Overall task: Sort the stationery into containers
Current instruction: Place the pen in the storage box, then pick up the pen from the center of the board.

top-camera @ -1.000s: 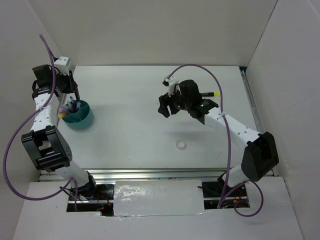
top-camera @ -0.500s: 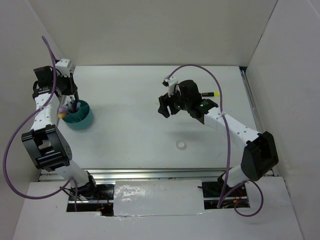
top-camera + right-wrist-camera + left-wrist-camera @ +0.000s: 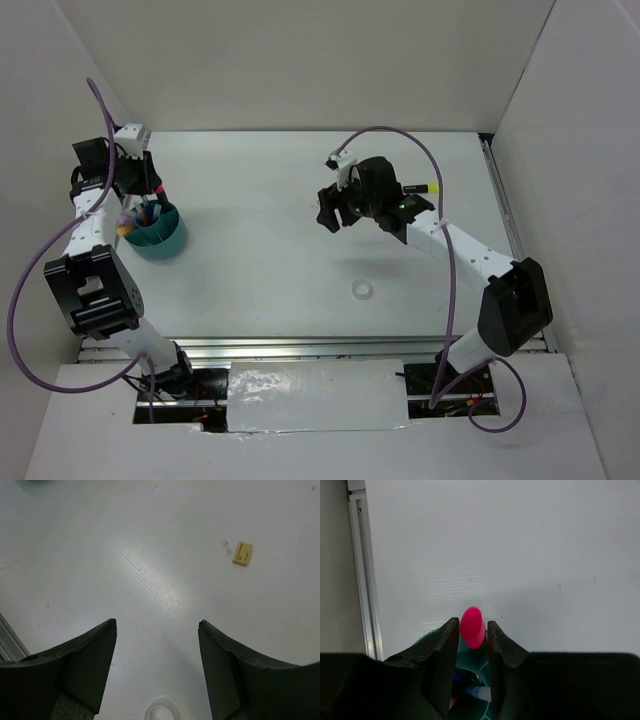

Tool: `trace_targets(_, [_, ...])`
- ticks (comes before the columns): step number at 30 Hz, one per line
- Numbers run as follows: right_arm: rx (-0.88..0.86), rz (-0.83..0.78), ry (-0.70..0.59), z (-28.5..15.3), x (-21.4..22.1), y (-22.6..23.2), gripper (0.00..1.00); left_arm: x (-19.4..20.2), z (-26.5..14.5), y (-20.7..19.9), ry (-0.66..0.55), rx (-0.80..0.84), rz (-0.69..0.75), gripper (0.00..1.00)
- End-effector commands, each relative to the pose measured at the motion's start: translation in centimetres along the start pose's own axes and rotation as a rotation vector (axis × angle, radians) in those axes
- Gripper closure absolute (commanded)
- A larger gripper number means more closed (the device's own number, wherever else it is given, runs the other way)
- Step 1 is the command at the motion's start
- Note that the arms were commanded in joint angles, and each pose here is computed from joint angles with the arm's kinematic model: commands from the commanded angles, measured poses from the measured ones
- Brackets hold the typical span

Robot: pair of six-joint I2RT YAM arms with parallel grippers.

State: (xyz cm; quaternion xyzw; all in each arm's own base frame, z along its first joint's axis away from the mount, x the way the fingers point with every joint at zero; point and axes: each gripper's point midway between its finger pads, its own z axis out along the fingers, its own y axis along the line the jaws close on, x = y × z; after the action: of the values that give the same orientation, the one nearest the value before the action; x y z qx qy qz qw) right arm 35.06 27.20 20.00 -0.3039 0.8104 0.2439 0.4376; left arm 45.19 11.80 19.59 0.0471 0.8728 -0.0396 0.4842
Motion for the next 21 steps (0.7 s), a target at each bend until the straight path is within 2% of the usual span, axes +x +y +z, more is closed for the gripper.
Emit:
trace_targets(1, [0.016,0.021,-0.037,-0.5,-2.2,-0.8,0.27,-1.0,0.4,-0.6,-0.047,0.044,-0.01,0.57])
trace_targets(5, [0.033,0.092,-0.034,-0.7,-2.2,-2.1,0.27,-1.5,0.2,-0.8,-0.059,0.057,-0.014,0.47])
trace_targets(8, [0.065,0.144,-0.026,-1.1,-2.2,-3.8,0.27,-2.0,-0.2,-0.9,-0.071,0.067,-0.02,0.45])
trace_targets(12, [0.173,0.304,-0.034,-2.0,-1.7,-9.0,0.28,-4.3,-1.9,-1.8,-0.142,0.095,0.006,0.45])
trace_targets(13, [0.255,0.358,-0.053,-3.0,-1.8,-12.0,0.28,-5.6,-2.6,-2.4,-0.179,0.088,0.033,0.44])
trace_targets(17, [0.445,0.524,-0.056,-4.3,-0.7,-19.0,0.29,-7.6,-4.1,-4.1,-0.238,0.077,0.099,0.41])
trace_targets(21, [0.438,0.515,0.013,-3.3,0.0,-23.7,0.26,-8.0,-4.9,-6.4,-0.246,0.132,0.097,0.34])
